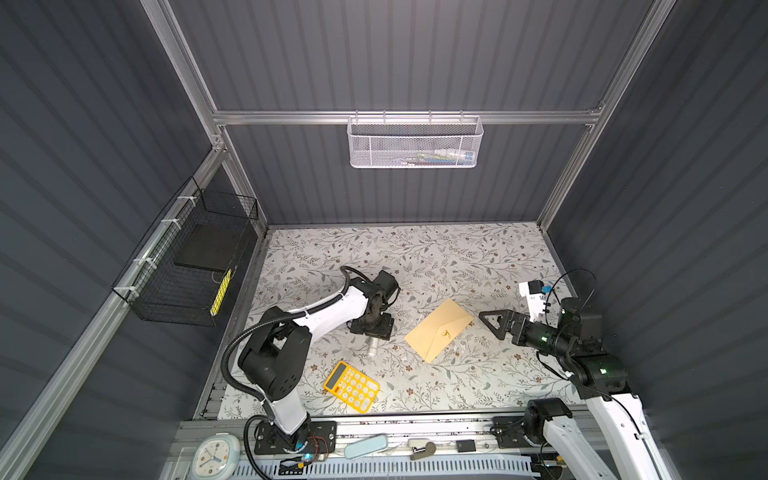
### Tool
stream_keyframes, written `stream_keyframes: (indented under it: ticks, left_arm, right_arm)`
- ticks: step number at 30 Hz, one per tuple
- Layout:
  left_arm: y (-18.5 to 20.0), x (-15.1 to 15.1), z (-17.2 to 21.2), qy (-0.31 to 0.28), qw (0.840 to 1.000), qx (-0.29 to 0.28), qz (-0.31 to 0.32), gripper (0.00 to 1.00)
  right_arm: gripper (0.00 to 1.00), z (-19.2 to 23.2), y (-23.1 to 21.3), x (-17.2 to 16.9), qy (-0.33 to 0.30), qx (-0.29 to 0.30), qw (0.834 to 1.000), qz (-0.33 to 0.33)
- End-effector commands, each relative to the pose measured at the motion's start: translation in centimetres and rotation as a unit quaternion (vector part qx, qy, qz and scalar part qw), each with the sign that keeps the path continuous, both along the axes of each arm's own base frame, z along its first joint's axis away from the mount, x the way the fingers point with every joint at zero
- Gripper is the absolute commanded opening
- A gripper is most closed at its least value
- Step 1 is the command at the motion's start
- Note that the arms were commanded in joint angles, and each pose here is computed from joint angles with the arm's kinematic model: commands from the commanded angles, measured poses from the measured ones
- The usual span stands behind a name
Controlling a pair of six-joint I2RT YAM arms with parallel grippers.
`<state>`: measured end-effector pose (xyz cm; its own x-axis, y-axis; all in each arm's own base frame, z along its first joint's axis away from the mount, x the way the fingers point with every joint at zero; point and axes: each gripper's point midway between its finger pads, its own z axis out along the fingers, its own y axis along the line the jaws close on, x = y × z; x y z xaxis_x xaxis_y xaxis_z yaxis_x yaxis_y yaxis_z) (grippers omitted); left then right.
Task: Place the letter into the envelope and seal it
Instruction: 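Lift both grippers off the envelope and draw them back, then lower the left gripper over the white glue stick while the right gripper waits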
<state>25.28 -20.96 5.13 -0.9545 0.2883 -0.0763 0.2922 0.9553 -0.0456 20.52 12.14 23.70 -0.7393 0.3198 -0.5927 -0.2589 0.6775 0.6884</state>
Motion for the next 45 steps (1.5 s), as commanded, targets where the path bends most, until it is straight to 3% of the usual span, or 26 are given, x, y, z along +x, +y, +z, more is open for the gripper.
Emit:
stream_keyframes:
  ticks: [1,22,31,39,45]
  left_arm:
    - [0.0,0.2,-0.2,0.007,1.0,0.002,-0.004,0.7]
    - [0.2,1.2,-3.3,0.019,0.999,0.034,0.006,0.46]
    - [0.3,0.4,-3.8,0.02,0.999,0.021,0.016,0.27]
    - [-2.0,1.8,-0.8,-0.027,0.995,-0.08,0.05,0.14]
    - [-3.9,4.0,4.9,-0.121,0.971,-0.187,0.088,0.07]
  right_arm:
    - [0.99,0.0,0.6,-0.3,-0.005,0.016,1.0,0.015]
    - [0.99,-1.5,1.5,-0.4,0.007,0.04,0.999,0.029]
    - [0.99,-1.6,1.7,0.1,0.011,0.048,0.998,0.029]
    - [0.99,-1.7,2.3,0.6,0.013,0.051,0.998,0.034]
    - [0.99,-1.6,2.8,1.2,0.011,0.06,0.997,0.036]
